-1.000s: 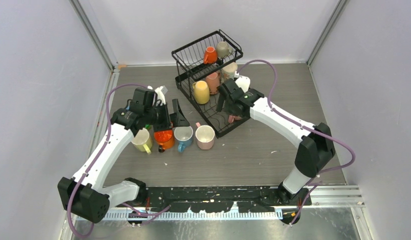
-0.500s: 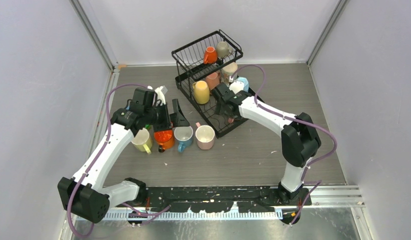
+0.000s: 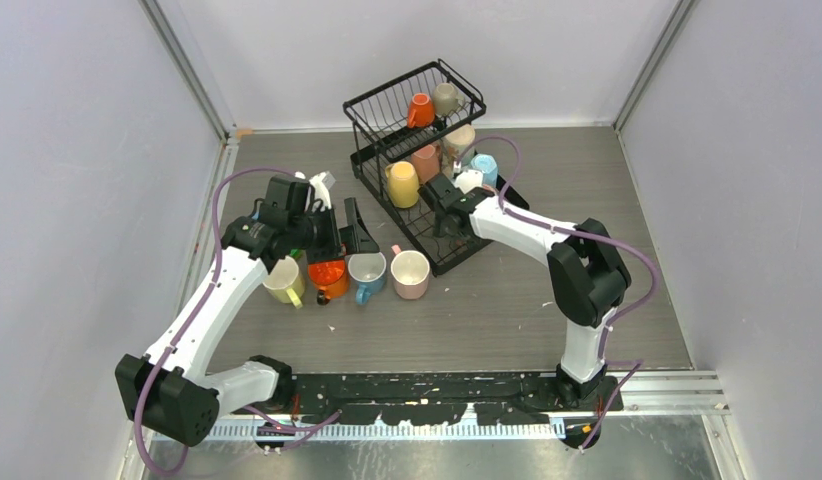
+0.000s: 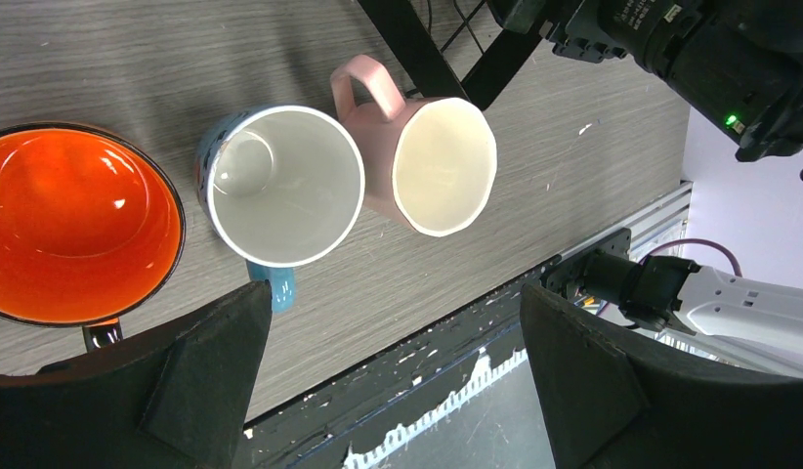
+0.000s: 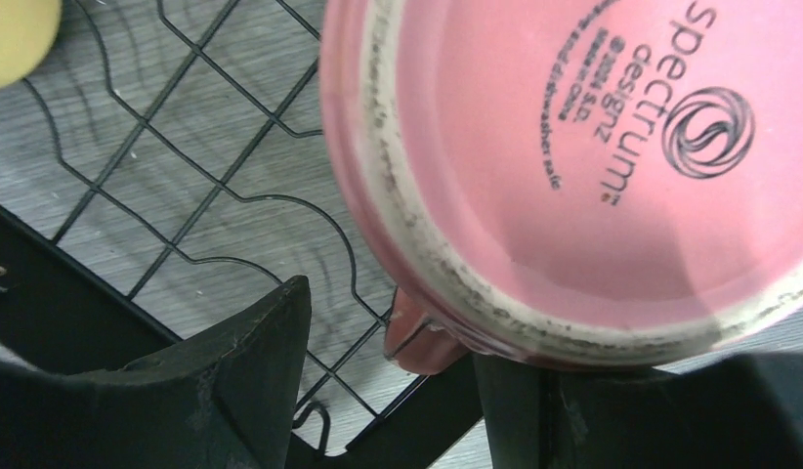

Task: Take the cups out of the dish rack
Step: Unload the cup from the dish rack.

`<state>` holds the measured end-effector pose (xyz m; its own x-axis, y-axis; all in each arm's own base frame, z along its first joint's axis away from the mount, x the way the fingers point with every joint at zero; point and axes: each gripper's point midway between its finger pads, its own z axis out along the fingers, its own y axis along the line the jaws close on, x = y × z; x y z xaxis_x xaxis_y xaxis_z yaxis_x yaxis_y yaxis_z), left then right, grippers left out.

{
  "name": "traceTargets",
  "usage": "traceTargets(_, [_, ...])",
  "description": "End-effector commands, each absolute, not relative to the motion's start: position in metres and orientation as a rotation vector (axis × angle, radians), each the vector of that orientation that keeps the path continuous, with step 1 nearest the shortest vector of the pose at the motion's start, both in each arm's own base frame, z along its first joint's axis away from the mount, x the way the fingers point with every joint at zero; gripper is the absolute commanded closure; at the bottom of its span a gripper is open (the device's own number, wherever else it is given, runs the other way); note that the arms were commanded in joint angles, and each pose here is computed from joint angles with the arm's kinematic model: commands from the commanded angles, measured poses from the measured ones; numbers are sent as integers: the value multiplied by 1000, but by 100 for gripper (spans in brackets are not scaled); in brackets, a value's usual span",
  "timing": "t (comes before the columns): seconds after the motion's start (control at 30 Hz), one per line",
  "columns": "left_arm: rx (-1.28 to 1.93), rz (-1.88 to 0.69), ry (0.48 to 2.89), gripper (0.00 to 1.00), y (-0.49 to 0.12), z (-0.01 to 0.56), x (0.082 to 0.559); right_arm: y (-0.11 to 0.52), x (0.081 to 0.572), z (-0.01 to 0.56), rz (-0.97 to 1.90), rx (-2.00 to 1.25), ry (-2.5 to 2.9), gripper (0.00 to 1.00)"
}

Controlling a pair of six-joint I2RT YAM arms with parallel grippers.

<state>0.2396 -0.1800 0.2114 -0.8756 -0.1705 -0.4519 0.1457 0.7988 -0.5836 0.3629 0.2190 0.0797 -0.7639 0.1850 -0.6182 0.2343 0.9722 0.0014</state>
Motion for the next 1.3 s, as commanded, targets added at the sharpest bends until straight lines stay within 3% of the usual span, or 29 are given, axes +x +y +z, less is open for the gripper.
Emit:
traceTargets(0.0, [3,-871,2442,0,-181,221,241,205,372,76,-131,300,2438,37])
traceTargets(0.57, [-6,-865,2456,0,-181,218,243,201,386,57,-120,250,2425,54])
traceTargets(1.0, [-14,-873,2460,0,-182,218,244,194,392,75,-172,223,2381,99])
traceTargets(1.27, [-13,-914,2449,0,-188,222,245,188,381,100,-183,238,2358,99])
